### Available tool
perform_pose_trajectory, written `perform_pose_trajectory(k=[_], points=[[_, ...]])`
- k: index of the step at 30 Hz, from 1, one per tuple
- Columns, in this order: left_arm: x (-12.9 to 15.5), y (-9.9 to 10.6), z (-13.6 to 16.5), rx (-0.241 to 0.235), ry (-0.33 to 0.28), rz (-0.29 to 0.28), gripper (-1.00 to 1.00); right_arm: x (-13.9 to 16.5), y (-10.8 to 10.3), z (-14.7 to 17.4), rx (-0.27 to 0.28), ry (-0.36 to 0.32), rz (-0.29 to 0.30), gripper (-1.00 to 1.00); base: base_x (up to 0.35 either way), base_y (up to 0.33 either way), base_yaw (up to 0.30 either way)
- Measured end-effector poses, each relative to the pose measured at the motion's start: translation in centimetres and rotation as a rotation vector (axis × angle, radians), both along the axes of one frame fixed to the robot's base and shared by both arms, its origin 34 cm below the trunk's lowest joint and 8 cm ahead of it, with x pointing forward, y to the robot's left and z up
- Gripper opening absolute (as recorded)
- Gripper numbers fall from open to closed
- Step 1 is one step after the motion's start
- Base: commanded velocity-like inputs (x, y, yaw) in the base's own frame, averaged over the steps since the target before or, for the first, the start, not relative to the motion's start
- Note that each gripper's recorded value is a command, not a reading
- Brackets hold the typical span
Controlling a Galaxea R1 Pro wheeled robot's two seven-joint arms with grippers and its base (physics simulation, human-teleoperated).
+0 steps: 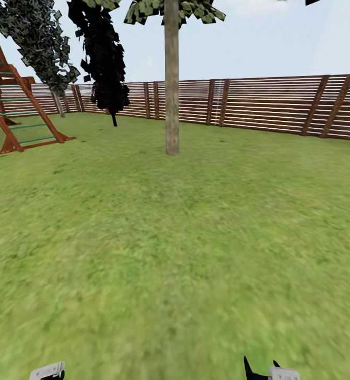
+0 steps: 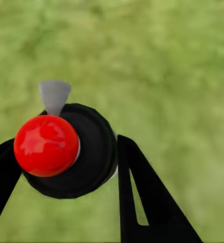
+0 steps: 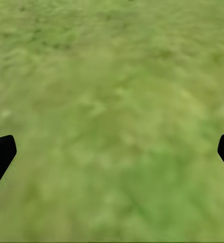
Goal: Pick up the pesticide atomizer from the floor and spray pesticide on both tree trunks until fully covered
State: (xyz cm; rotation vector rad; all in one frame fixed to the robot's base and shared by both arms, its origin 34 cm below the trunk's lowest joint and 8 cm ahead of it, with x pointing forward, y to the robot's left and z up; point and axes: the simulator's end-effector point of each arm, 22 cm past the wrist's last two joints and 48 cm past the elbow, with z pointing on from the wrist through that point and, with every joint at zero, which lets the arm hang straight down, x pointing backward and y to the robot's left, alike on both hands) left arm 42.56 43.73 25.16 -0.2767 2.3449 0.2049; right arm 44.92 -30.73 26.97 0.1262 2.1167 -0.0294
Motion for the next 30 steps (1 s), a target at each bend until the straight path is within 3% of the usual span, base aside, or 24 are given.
perform_pose_trajectory(k=[30], points=[[-0.3,0.02,-0.06,0.001,0.002,0.0,-1.0,-0.01,0.0,-0.01,0.0,0.0,0.0,1.0,0.34,0.0,0.0]])
